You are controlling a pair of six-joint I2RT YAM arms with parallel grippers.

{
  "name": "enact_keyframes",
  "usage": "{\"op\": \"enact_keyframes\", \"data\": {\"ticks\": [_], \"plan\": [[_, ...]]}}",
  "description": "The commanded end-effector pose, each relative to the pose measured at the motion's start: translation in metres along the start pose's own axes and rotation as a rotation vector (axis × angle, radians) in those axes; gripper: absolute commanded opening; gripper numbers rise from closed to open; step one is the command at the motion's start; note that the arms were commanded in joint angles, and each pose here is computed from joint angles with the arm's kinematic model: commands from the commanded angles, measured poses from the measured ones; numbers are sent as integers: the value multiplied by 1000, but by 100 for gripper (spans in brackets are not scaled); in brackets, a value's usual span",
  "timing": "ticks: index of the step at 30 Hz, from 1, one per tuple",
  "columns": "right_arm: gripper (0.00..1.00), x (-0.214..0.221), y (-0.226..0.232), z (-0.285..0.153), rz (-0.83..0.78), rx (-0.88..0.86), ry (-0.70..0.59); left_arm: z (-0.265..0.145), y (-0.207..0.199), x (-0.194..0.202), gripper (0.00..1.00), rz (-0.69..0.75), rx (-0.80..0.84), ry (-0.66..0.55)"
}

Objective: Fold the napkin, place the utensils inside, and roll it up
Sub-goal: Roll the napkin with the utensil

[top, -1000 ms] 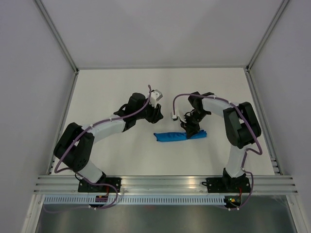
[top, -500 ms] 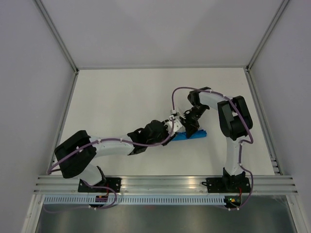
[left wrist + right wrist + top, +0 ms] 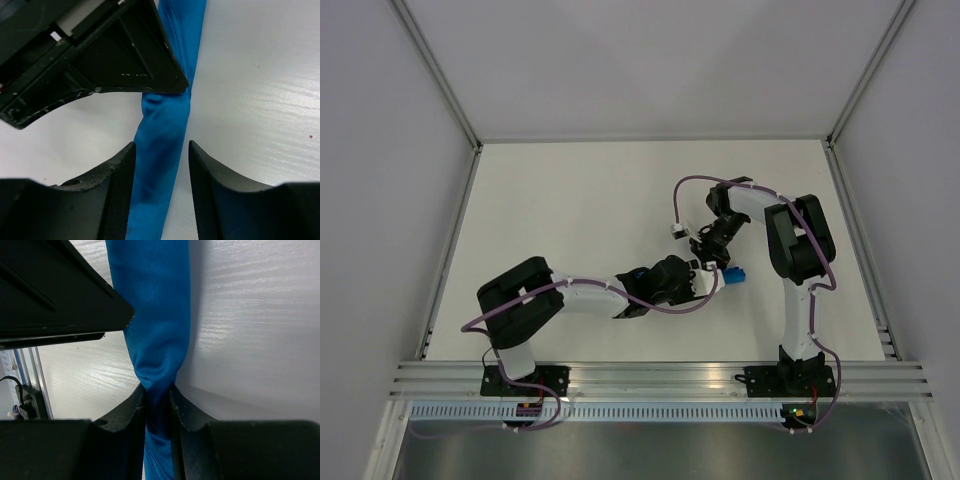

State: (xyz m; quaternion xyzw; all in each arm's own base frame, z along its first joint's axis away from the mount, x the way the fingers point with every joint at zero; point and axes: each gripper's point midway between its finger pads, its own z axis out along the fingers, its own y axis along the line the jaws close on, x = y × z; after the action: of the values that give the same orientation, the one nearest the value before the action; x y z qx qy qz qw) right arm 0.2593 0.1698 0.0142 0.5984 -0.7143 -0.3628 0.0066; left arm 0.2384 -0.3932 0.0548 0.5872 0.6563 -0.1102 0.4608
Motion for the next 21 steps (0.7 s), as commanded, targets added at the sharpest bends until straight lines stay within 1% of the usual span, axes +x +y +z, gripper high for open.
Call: {"op": "enact_keyframes", "data": {"ticks": [1,10,13,16,17,19,20,21], "plan": [[27,17,-22,12,-42,18,57,9,0,-13,52,84,27,-26],[26,19,-23,13,-27,6,64,29,-5,4,51,111,30,13],[27,18,-23,13,-23,4,66,32,-10,9,48,113,46,25],[28,16,-23,11,-24,4,62,34,-15,17,42,97,83,48],[29,15,-23,10,-27,8,61,34,-17,20,37,92,94,55],[34,14,-23,10,-24,6,58,34,-20,25,30,74,116,73],[37,13,-24,9,-26,8,55,35,-22,30,25,68,125,84],[43,11,-24,8,-24,11,51,35,-24,32,22,61,142,86]]}}
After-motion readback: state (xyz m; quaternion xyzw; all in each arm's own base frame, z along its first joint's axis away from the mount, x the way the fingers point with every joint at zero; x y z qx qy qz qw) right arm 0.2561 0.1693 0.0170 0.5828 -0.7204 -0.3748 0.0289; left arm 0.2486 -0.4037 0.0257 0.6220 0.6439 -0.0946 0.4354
